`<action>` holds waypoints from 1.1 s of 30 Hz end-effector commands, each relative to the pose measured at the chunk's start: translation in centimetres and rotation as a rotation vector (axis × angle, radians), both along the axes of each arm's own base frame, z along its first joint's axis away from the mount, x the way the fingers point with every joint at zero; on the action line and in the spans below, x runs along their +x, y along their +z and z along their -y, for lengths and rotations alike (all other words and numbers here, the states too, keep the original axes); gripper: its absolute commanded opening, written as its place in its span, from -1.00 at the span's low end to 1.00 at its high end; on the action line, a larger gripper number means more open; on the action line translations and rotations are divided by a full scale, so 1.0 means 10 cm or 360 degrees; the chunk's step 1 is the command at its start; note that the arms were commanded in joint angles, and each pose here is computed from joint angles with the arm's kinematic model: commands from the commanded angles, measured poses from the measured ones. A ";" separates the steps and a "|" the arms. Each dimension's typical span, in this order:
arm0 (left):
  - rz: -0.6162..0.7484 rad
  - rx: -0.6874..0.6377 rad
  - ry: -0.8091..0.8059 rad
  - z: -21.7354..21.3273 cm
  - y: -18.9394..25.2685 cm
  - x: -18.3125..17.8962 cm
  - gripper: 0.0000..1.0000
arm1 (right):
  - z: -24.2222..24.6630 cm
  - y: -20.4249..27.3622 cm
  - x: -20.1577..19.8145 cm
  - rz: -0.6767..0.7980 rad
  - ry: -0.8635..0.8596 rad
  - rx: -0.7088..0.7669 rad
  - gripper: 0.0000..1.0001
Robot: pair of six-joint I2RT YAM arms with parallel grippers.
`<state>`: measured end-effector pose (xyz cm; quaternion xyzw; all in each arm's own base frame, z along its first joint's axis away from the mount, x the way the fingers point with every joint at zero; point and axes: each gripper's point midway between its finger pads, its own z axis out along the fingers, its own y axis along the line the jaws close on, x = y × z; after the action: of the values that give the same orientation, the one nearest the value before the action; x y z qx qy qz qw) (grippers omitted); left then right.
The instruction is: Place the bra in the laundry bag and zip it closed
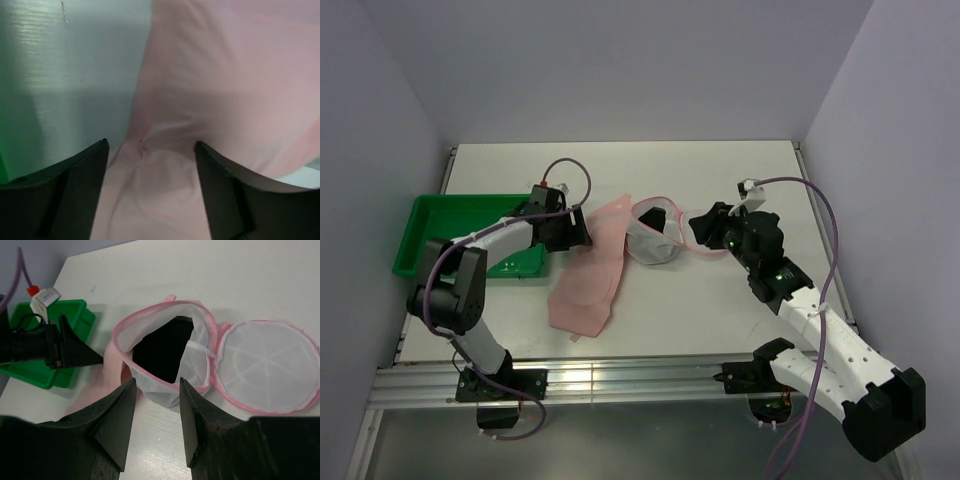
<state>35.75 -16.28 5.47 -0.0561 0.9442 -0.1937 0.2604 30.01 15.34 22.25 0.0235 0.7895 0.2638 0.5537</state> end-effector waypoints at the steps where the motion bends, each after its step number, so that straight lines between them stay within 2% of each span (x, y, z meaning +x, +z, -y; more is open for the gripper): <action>1: -0.0024 -0.0058 -0.0017 0.10 -0.17 0.02 0.47 | -0.07 0.22 0.05 0.0094 0.0036 0.0016 -0.06; 2: -0.0028 -0.0053 0.0010 0.08 -0.21 0.02 -0.08 | -0.10 0.23 0.05 0.0086 0.0054 0.0010 -0.05; 3: -0.0048 -0.0052 0.0042 0.07 -0.27 0.00 -0.29 | -0.10 0.23 0.04 0.0087 0.0054 -0.0002 -0.04; 4: -0.0044 -0.0056 0.0052 0.07 -0.29 0.03 -0.37 | -0.10 0.25 0.03 0.0104 0.0050 0.0000 -0.04; 5: -0.0045 -0.0045 0.0065 0.06 -0.28 0.07 -0.57 | -0.09 0.25 0.03 0.0114 0.0038 0.0001 -0.04; 6: -0.0058 -0.0021 0.0086 0.03 -0.30 0.07 -0.86 | -0.10 0.25 0.03 0.0117 0.0039 0.0007 -0.04; 7: -0.0042 0.0031 0.0152 -0.05 -0.30 0.09 -0.99 | -0.11 0.22 0.04 0.0102 0.0045 -0.0001 -0.04; 8: -0.0005 0.0033 0.0188 -0.08 -0.26 0.12 -1.00 | -0.12 0.23 0.04 0.0098 0.0055 -0.0003 -0.04; 16: 0.0281 0.0026 0.0586 -0.49 0.23 0.13 -1.00 | -0.18 0.19 0.05 0.0078 0.0080 -0.0024 -0.04; 19: 0.0292 0.0029 0.0648 -0.57 0.26 0.12 -1.00 | -0.18 0.20 0.05 0.0097 0.0070 -0.0019 -0.04; 21: 0.0299 -0.0025 0.0598 -0.49 0.25 0.11 -0.99 | -0.19 0.17 0.04 0.0077 0.0081 -0.0033 -0.04; 22: 0.0293 -0.0055 0.0564 -0.44 0.24 0.12 -0.64 | -0.19 0.19 0.05 0.0079 0.0079 -0.0032 -0.04; 24: 0.0233 -0.0058 0.0509 -0.38 0.17 0.09 -0.22 | -0.20 0.21 0.04 0.0097 0.0081 -0.0025 -0.04; 25: 0.0220 -0.0037 0.0509 -0.40 0.16 0.08 0.09 | -0.20 0.20 0.04 0.0095 0.0081 -0.0026 -0.04; 28: 0.0250 0.0007 0.0549 -0.49 0.21 0.01 0.38 | -0.24 0.16 0.05 0.0067 0.0099 -0.0040 -0.04; 33: 0.0261 0.0099 0.0574 -0.62 0.21 -0.07 0.36 | -0.33 0.12 0.05 0.0054 0.0134 -0.0038 -0.04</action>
<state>35.07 -11.30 6.81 -0.2018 0.9038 -0.1433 0.3491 29.69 17.83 20.78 -0.0115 0.8055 0.2673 0.5287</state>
